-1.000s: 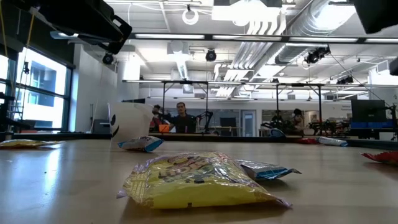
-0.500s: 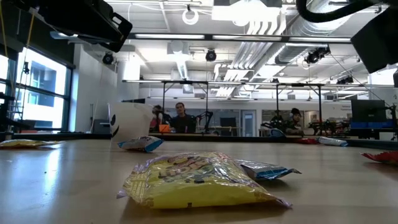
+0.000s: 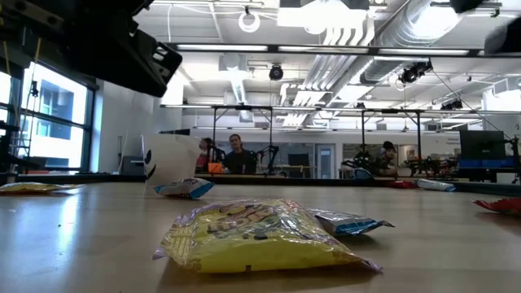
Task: Sort candy
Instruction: Put the yellow candy into the purple bucket
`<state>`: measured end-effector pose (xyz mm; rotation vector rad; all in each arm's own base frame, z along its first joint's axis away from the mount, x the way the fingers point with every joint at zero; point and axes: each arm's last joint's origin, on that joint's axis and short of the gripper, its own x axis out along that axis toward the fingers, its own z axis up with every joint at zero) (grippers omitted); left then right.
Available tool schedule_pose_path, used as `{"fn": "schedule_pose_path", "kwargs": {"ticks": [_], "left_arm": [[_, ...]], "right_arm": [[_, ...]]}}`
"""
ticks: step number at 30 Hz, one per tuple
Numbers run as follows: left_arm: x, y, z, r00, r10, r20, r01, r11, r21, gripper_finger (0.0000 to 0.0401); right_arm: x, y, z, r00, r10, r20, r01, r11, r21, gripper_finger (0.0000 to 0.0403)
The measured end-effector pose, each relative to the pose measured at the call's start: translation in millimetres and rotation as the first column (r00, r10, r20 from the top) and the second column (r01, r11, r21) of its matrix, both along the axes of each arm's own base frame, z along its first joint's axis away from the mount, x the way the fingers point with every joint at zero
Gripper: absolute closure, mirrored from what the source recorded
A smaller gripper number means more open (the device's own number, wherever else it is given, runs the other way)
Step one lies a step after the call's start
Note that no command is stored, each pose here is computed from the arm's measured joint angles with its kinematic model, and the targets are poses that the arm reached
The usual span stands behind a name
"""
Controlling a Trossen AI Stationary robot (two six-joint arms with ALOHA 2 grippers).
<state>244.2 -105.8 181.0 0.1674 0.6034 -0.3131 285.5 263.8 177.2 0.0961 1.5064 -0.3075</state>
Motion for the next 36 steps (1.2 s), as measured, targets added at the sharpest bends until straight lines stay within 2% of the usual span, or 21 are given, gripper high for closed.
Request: {"fn": "schedule_pose_path", "kwargs": {"ticks": [4, 8, 11, 15, 19, 27, 36], "left_arm": [[3.6, -1.6, -5.5, 1.0, -0.014, 0.002, 0.014, 1.0, 0.018, 0.04], [5.1, -2.4, -4.2, 1.0, -0.014, 0.023, 0.014, 1.0, 0.01, 0.04], [5.4, -1.9, -3.3, 0.999, 0.002, 0.034, -0.003, 1.0, 0.017, 0.04], [6.9, -0.6, -1.7, 0.998, 0.026, 0.056, -0.027, 0.999, 0.022, 0.04], [8.5, 2.7, -1.3, 0.997, 0.041, 0.06, -0.042, 0.999, 0.021, 0.04], [13.2, 15.5, -1.6, 0.994, 0.092, 0.058, -0.093, 0.995, 0.023, 0.04], [14.1, 19.1, -2.0, 0.993, 0.111, 0.05, -0.112, 0.994, 0.017, 0.0401]], "right_arm": [[-9.9, 4.2, 29.8, 0.999, -0.025, -0.047, 0.022, 0.997, -0.08, 0.0376], [-28.6, 14.5, 60.0, 0.996, -0.06, -0.062, 0.051, 0.989, -0.139, 0.0387], [-44.6, 26.1, 82.5, 0.998, -0.053, 0.021, 0.054, 0.993, -0.102, 0.0397], [-69.9, 32.9, 105.0, 0.985, -0.132, 0.109, 0.138, 0.989, -0.052, 0.0397], [-90.1, 33.1, 105.6, 0.974, -0.184, 0.129, 0.192, 0.98, -0.054, 0.0396], [-121.0, 4.0, 68.0, 0.948, -0.312, -0.059, 0.297, 0.937, -0.185, 0.0396], [-132.7, -16.1, 85.7, 0.939, -0.343, 0.019, 0.342, 0.928, -0.146, 0.0397]]}}
